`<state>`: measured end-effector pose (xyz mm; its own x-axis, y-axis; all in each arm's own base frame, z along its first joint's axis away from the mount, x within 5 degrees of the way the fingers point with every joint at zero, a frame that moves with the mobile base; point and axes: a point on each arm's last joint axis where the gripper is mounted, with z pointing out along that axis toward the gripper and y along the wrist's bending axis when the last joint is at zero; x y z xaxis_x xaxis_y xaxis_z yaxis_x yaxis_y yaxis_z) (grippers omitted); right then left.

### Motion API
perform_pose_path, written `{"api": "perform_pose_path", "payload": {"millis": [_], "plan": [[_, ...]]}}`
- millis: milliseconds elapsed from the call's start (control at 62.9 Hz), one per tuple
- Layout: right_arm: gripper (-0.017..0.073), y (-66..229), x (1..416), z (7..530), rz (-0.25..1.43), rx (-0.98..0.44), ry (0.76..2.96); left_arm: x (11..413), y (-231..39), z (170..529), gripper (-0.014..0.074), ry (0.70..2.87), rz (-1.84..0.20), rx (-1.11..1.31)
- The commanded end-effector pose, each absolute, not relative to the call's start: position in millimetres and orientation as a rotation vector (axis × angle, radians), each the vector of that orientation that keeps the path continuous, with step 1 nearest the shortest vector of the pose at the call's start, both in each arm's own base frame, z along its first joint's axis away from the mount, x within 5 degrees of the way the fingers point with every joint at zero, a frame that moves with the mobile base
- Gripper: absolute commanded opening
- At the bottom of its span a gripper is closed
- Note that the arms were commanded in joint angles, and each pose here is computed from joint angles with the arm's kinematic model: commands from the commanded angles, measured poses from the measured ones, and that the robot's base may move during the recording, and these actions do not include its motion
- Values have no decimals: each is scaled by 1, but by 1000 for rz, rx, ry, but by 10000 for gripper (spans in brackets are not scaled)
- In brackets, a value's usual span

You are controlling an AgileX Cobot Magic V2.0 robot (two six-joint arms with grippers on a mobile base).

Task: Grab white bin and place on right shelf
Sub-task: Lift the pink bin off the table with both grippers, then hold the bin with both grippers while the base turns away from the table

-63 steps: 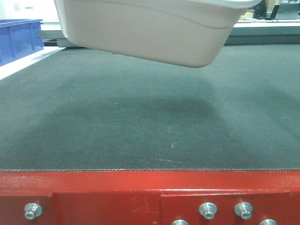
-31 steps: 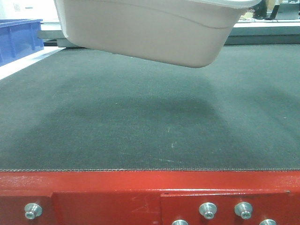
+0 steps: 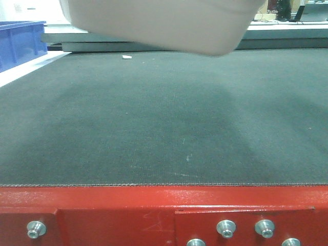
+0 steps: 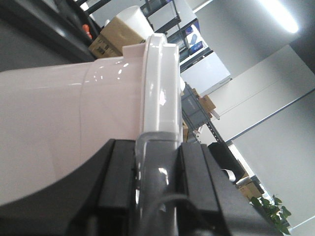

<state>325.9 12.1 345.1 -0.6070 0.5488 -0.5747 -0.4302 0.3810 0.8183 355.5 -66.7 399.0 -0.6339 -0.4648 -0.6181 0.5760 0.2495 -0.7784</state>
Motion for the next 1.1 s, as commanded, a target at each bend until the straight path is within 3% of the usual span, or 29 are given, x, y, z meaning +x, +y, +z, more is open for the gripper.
{"api": "perform_pose_path", "payload": {"millis": [0, 397, 1080], "plan": [[191, 31, 285, 405, 1594, -187, 1486, 307, -91, 441, -125, 1540, -1691, 453], [191, 41, 238, 442, 1516, -324, 1419, 284, -92, 461, -126, 1500, -1653, 516], [191, 40, 242, 438, 1453, -301, 1469, 285, -92, 460, -126, 1503, -1654, 514]]}}
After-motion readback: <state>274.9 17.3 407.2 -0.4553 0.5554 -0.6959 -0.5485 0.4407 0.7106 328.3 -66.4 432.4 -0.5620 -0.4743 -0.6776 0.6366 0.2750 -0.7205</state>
